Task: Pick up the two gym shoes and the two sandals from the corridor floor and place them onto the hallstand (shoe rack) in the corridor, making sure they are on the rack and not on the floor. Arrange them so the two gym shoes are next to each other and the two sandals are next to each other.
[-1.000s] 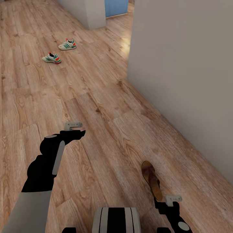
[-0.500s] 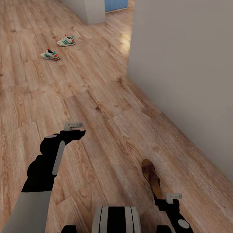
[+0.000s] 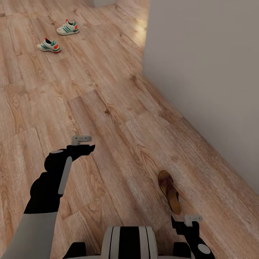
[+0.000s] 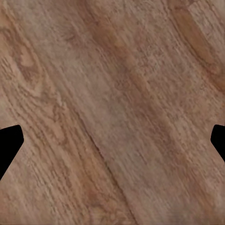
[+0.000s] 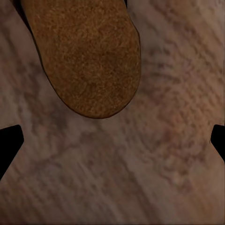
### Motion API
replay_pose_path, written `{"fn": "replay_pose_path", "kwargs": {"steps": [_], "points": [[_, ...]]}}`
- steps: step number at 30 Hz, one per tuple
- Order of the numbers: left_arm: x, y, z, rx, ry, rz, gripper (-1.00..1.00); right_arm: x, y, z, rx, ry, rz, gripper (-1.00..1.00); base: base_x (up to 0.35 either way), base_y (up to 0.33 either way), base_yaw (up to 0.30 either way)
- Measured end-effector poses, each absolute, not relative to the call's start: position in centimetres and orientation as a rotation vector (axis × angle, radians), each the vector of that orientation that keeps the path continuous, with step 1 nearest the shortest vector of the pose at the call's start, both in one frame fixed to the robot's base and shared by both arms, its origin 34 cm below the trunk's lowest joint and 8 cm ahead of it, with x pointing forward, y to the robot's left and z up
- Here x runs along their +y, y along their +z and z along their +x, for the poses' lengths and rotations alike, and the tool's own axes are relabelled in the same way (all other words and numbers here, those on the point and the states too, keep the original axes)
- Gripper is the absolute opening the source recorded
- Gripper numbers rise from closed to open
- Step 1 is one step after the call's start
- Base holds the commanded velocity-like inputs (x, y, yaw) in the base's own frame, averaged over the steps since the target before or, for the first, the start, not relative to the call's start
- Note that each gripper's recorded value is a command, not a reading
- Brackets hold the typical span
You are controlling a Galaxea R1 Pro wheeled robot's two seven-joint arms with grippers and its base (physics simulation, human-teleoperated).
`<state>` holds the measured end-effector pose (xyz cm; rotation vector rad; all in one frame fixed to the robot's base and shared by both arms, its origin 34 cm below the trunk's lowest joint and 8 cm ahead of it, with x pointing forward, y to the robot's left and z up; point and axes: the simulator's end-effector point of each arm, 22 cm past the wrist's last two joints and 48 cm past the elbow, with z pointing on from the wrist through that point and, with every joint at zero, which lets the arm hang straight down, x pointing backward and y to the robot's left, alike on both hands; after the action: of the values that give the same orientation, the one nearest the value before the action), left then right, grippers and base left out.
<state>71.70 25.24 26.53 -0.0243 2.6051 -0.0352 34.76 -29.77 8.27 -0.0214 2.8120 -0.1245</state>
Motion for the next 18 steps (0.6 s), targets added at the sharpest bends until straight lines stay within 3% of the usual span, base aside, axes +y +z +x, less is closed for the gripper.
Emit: {"fn": "replay_pose_path", "kwargs": {"steps": [18], "points": [[25.2, 24.1, 70.7, 2.643, -0.035, -0.025, 1.0, -29.6, 7.8, 34.8, 2.773, -0.117, -0.039, 1.0, 0.0, 0.0, 0.0]]}}
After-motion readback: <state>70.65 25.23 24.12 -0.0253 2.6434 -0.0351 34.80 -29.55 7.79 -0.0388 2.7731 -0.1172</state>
